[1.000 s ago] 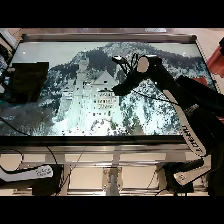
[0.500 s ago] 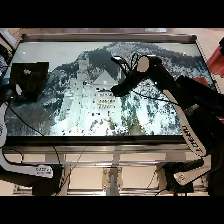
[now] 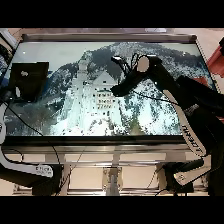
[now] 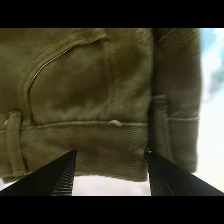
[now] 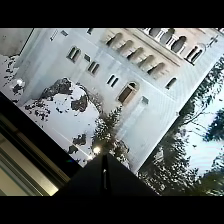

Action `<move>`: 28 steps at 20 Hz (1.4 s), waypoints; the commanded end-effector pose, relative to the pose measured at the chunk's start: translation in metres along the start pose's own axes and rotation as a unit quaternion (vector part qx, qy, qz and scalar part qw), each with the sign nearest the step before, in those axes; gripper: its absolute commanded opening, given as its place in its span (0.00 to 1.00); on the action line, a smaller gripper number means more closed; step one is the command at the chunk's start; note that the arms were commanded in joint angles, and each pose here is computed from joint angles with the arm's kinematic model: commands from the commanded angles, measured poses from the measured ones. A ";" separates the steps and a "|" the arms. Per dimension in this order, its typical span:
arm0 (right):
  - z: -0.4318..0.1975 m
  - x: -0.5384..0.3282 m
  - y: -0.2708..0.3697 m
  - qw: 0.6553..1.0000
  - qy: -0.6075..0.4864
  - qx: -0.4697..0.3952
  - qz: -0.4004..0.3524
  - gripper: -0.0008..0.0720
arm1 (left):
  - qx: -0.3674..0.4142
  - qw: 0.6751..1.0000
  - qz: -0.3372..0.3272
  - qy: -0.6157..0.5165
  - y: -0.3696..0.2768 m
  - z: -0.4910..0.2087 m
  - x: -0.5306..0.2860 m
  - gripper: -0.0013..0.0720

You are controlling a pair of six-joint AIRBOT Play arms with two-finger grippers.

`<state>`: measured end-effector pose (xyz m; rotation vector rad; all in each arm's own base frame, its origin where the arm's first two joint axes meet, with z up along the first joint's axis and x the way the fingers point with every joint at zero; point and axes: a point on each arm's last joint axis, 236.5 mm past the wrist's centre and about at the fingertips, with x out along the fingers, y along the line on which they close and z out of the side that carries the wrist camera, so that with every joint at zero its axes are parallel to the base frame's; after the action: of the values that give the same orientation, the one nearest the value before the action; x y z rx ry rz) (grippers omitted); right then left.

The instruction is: Fold the clothes and pants, and hang the long-sleeved shirts on hangers.

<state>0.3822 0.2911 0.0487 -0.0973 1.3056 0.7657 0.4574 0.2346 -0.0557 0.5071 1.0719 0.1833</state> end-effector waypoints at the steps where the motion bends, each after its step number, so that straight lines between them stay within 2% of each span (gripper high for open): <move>1: 0.000 0.000 0.001 1.000 0.000 0.000 0.001 0.03 | -0.011 1.000 0.007 0.007 0.011 -0.010 0.002 0.64; 3: 0.001 0.000 0.003 1.000 -0.001 0.003 0.006 0.03 | -0.016 1.000 0.007 0.012 0.014 -0.016 0.006 0.64; 4: 0.001 0.000 0.006 1.000 -0.002 0.006 0.011 0.03 | -0.024 1.000 0.005 0.017 0.013 -0.020 0.009 0.57; 9: 0.003 0.000 0.011 1.000 -0.005 0.013 0.022 0.03 | -0.023 0.999 -0.011 0.031 -0.004 -0.027 0.026 0.55; 10: 0.003 0.000 0.011 1.000 -0.005 0.013 0.022 0.03 | -0.022 0.999 -0.011 0.031 -0.005 -0.027 0.027 0.37; 11: 0.003 0.000 0.011 1.000 -0.006 0.013 0.022 0.03 | -0.022 0.999 -0.012 0.033 -0.005 -0.028 0.027 0.08; 12: 0.003 0.000 0.011 1.000 -0.007 0.013 0.022 0.03 | -0.023 0.999 -0.012 0.036 -0.004 -0.028 0.024 0.05; 16: 0.009 -0.001 0.010 1.000 -0.019 0.014 0.020 0.03 | -0.034 0.999 0.026 -0.012 0.031 0.004 -0.021 0.05; 20: 0.008 -0.003 0.011 1.000 -0.017 0.011 0.020 0.03 | -0.057 0.981 0.117 -0.146 0.107 0.087 -0.148 0.05; 22: 0.008 -0.010 0.012 1.000 -0.015 0.003 0.016 0.03 | -0.064 0.966 0.142 -0.207 0.127 0.123 -0.225 0.05; 24: 0.005 -0.024 0.008 1.000 -0.010 -0.027 -0.004 0.03 | -0.060 0.958 0.114 -0.258 0.115 0.157 -0.292 0.05; 26: -0.007 -0.046 0.012 0.998 0.009 -0.060 -0.016 0.03 | -0.076 0.943 0.042 -0.321 0.084 0.192 -0.351 0.05; 28: -0.019 -0.074 0.016 0.995 0.011 -0.097 -0.031 0.05 | -0.055 0.929 -0.031 -0.364 0.043 0.219 -0.397 0.05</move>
<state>0.3703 0.2819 0.0927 -0.1795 1.2514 0.8162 0.4781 0.1359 0.3125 0.4667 0.4303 0.2083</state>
